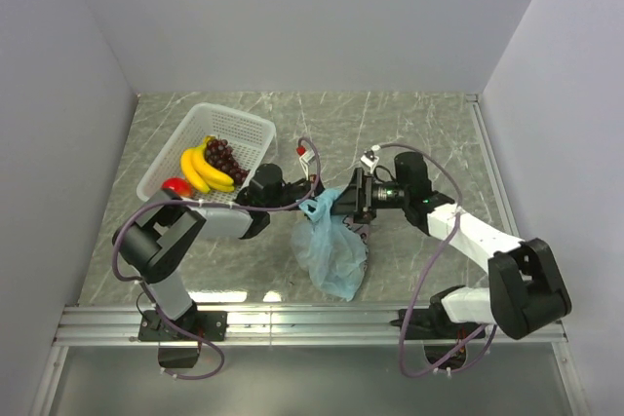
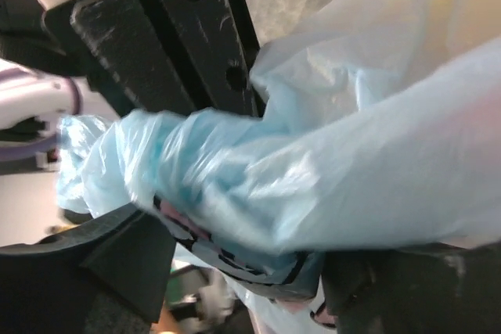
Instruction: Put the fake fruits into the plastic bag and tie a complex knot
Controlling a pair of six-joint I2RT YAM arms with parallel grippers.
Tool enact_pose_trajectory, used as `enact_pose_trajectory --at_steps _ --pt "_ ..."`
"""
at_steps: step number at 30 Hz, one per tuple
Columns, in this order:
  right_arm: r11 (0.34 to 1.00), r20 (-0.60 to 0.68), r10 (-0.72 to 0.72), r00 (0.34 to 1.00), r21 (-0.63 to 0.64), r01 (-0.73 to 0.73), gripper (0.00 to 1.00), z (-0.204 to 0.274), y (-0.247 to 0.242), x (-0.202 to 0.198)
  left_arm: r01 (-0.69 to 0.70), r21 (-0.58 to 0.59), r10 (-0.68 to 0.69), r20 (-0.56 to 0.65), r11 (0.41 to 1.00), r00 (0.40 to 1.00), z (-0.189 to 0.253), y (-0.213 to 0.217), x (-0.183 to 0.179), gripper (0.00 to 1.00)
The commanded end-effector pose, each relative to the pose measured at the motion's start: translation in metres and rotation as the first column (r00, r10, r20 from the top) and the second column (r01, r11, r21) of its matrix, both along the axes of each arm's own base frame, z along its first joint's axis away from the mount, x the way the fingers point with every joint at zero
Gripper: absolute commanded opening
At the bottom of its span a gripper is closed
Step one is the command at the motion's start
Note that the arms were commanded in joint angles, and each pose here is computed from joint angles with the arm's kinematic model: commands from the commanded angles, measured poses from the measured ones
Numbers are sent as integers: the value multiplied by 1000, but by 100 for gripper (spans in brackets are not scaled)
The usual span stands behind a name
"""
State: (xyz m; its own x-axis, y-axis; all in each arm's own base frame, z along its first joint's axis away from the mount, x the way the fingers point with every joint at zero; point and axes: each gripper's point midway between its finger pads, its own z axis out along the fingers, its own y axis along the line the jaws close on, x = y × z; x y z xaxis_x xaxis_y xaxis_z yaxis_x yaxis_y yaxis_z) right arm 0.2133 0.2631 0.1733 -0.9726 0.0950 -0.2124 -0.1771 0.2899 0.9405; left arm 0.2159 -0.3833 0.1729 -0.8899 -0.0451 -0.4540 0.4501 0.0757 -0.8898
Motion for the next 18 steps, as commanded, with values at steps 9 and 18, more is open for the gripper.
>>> enact_pose_trajectory --at_steps 9,18 --pt "990 169 61 984 -138 -37 67 5 -44 -11 -15 -4 16 106 1000 994 16 6 2 0" --pt "992 199 93 976 -104 -74 28 17 -37 -11 -2 29 -1 122 1000 993 11 -8 4 0"
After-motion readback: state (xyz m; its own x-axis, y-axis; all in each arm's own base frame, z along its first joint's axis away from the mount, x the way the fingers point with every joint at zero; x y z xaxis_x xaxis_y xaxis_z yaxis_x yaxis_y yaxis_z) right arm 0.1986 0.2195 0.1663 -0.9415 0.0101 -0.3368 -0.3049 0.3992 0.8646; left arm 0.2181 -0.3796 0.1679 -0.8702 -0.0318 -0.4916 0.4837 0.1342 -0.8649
